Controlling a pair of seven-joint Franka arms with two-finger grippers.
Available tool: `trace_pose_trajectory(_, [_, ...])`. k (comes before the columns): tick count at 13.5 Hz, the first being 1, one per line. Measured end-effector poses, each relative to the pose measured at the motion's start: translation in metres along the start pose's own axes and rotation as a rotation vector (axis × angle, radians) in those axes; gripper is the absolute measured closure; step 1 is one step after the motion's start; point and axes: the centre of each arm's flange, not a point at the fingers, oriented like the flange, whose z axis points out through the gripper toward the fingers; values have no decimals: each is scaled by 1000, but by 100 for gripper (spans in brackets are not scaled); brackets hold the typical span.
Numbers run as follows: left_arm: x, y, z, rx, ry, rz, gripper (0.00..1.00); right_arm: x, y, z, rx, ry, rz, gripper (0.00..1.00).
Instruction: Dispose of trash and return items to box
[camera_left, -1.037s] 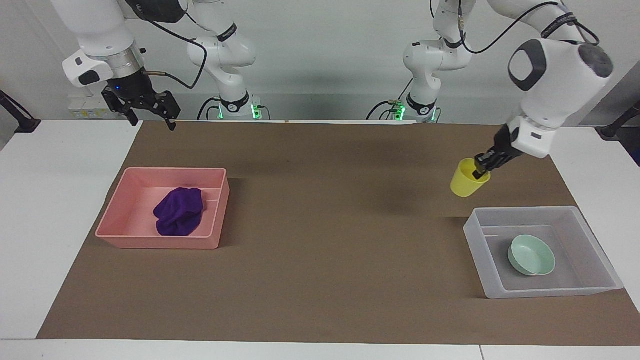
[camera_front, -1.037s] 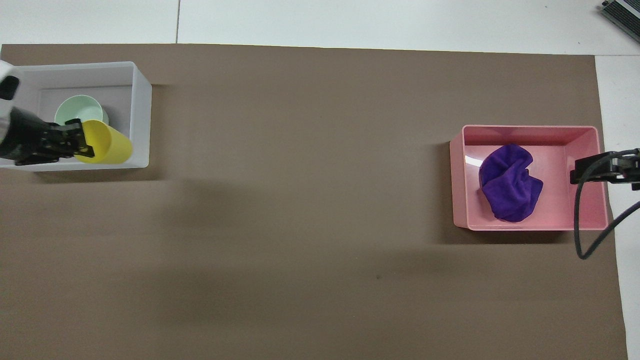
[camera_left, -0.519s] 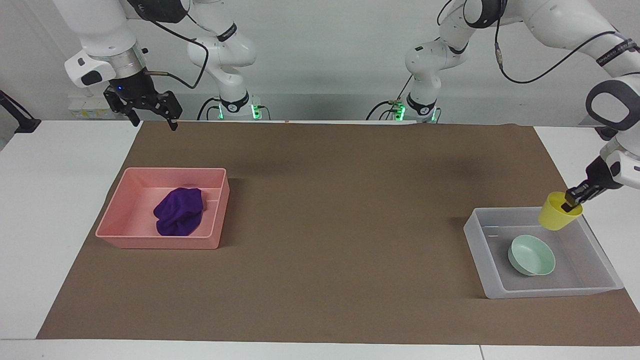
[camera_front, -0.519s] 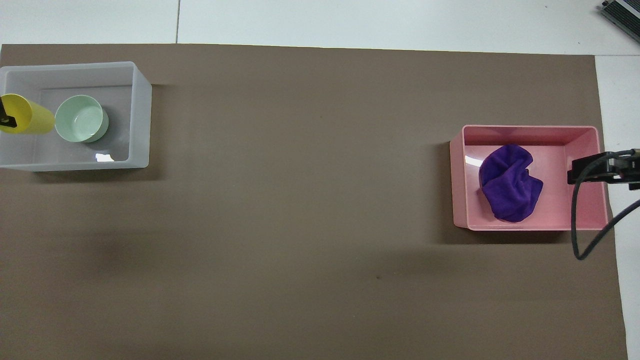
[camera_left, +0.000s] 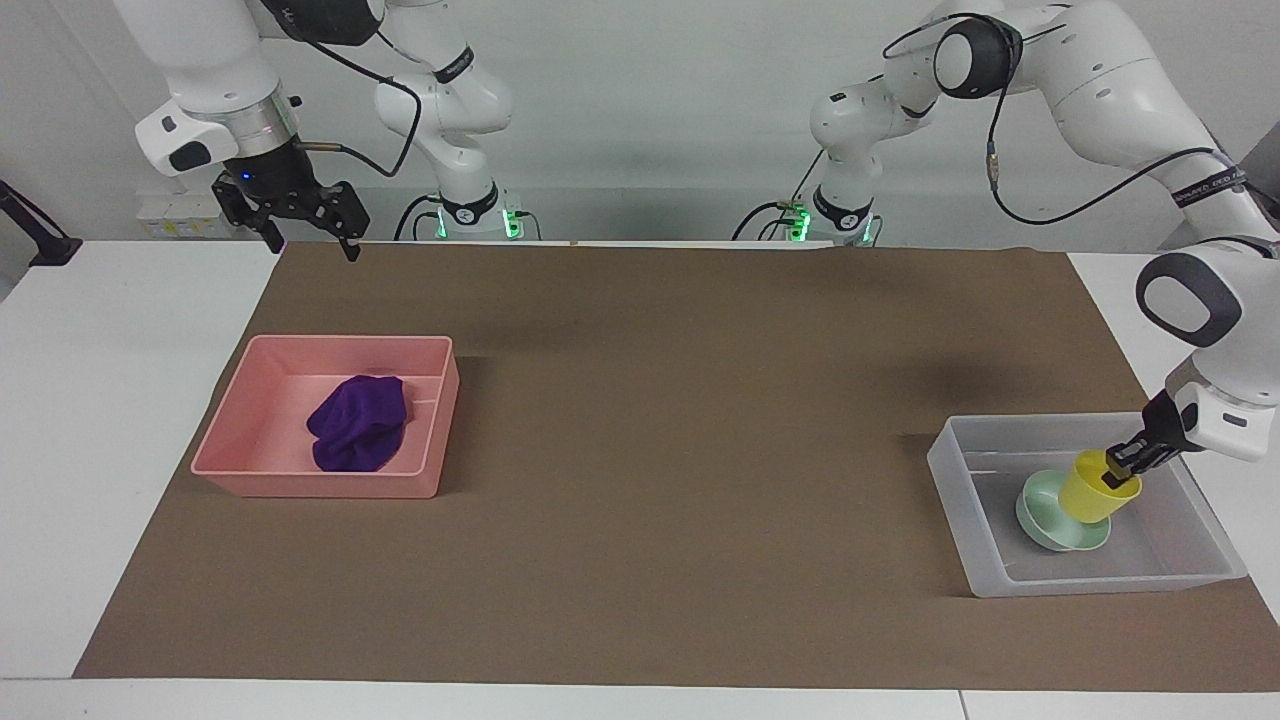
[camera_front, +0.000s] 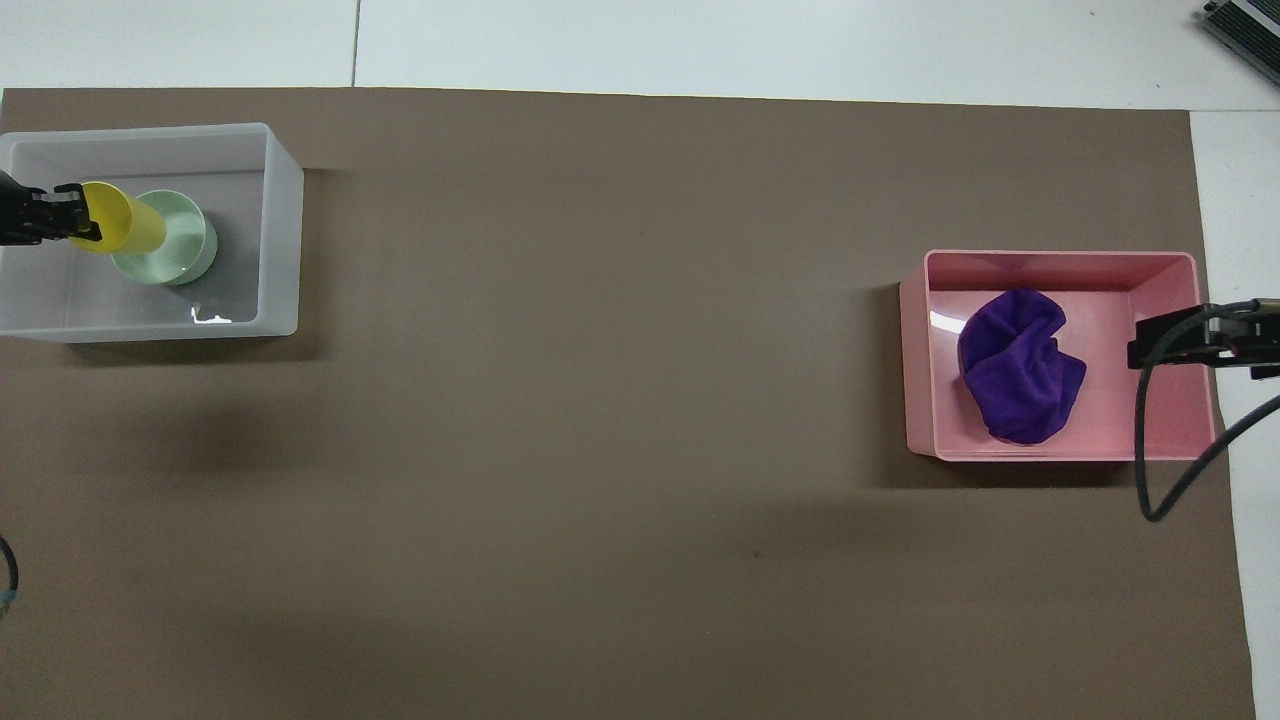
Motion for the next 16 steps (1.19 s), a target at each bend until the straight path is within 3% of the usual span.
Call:
trace_pose_trajectory(2, [0, -1, 12, -1, -17, 8, 96, 0, -1, 0, 0, 0, -1, 0])
trace_pose_trajectory(3, [-1, 1, 18, -2, -25, 16, 91, 0, -1, 0, 0, 0, -1, 0])
trace_pose_trajectory(7, [0, 16, 24, -6, -31, 39, 41, 0, -1, 0, 0, 0, -1, 0])
trace_pose_trajectory(10, [3, 16, 9, -4, -8, 40, 7, 0, -1, 0, 0, 2, -1, 0])
trace_pose_trajectory(11, [3, 16, -1, -1, -1, 41, 0, 0, -1, 0, 0, 2, -1, 0])
trace_pose_trajectory(16, [-22, 26, -82, 39, -90, 74, 0, 0, -1, 0, 0, 2, -1, 0])
